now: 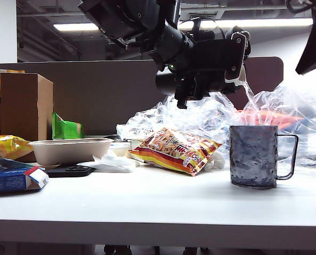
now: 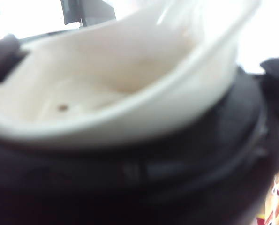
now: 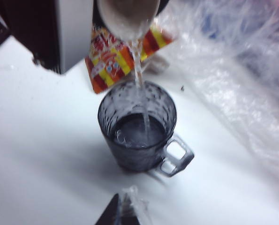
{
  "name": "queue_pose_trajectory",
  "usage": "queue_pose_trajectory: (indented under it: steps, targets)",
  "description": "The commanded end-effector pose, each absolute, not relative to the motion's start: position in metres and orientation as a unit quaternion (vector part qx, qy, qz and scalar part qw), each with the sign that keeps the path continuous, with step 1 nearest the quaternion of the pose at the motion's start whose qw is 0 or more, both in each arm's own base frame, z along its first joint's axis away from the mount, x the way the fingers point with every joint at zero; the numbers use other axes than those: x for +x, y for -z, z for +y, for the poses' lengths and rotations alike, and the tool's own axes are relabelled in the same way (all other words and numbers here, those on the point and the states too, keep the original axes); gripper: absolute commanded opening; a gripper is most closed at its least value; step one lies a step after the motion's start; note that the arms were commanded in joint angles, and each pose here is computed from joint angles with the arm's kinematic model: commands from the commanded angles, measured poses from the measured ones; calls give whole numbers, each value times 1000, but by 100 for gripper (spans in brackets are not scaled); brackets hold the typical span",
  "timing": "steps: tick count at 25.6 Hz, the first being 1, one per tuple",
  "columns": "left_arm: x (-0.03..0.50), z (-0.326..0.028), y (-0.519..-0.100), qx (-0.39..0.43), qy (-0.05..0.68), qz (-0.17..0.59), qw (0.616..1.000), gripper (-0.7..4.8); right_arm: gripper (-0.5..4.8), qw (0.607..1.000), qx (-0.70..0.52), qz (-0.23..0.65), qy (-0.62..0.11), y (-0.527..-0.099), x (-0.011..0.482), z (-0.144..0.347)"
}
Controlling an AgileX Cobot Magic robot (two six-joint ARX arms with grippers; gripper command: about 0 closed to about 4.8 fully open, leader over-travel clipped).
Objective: Pick up the black thermos, pour some water into the cup, then place the black thermos back on the table.
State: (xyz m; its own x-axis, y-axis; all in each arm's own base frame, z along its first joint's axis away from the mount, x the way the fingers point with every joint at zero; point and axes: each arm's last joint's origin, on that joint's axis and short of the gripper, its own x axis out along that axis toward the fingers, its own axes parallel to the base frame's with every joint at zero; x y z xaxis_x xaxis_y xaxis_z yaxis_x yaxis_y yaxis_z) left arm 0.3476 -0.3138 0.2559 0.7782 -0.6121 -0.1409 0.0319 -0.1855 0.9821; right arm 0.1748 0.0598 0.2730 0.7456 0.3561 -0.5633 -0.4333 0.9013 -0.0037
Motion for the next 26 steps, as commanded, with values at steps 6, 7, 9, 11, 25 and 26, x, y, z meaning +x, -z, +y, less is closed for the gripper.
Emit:
queue_pose_trajectory:
  steps: [6, 7, 9, 11, 25, 26]
  targets:
    - [346, -314, -271, 757, 225, -244, 564, -5, -2, 928, -65, 290, -225, -272, 173, 61]
    - [346, -314, -271, 760, 223, -245, 558, -5, -2, 928, -65, 290, -226, -272, 173, 61]
    - [346, -314, -271, 771, 219, -249, 544, -5, -2, 927, -64, 290, -228, -272, 173, 61]
    - [346, -314, -271, 774, 217, -251, 540, -5, -2, 927, -65, 292, -227, -272, 173, 61]
    - [346, -314, -272, 791, 204, -261, 515, -5, -2, 923, -66, 304, -227, -270, 172, 60]
    - [346, -314, -273, 790, 203, -262, 516, -5, -2, 923, -66, 303, -227, -270, 172, 60]
